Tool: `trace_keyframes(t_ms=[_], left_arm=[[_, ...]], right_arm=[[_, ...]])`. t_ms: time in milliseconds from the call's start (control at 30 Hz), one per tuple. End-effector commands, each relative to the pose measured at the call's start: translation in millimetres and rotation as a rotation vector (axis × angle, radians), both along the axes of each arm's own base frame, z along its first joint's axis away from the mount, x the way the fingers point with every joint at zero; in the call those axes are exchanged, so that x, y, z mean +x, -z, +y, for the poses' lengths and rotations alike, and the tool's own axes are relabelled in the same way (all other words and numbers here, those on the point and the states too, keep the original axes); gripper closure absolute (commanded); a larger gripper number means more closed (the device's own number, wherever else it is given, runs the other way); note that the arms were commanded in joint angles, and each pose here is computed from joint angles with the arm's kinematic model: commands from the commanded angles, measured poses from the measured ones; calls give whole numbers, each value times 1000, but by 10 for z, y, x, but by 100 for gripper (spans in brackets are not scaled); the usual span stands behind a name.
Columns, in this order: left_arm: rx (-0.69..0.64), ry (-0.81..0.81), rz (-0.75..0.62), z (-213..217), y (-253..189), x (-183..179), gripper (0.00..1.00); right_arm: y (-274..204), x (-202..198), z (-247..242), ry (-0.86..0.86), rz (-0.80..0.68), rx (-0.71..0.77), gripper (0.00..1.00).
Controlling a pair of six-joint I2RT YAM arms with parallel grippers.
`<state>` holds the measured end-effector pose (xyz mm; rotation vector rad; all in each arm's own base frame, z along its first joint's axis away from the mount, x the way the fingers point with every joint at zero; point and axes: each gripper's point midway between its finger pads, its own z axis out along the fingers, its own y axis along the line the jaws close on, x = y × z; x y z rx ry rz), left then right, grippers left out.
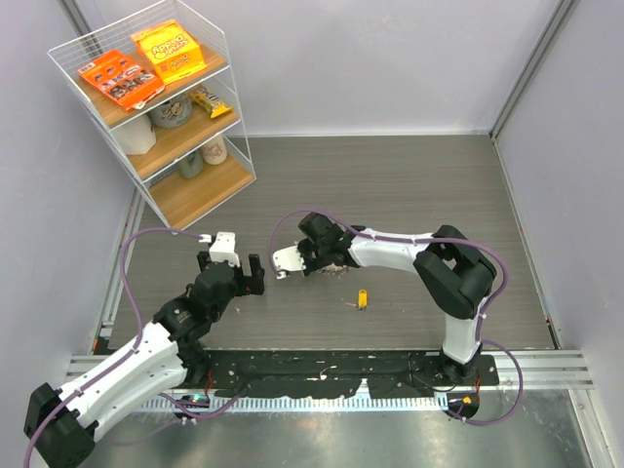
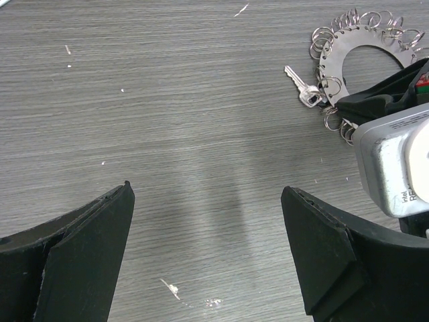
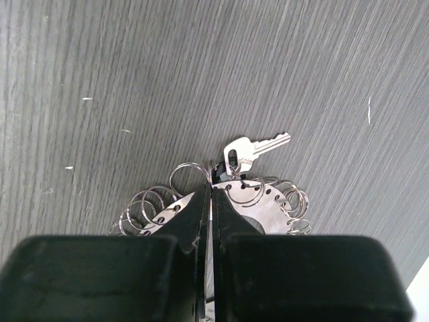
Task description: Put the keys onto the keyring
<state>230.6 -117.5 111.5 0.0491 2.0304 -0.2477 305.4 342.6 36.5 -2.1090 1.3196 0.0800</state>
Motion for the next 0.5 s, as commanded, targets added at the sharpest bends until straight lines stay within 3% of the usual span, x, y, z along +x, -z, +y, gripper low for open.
trace_keyframes(t_ms=[0, 467], left_arm=[[-43, -23, -48, -17, -119, 72, 1], [-66, -3, -72, -36, -175, 54, 1]], right_arm=[[-219, 4, 131, -37, -1, 53, 95], [-884, -296, 122, 4, 16, 316, 95]])
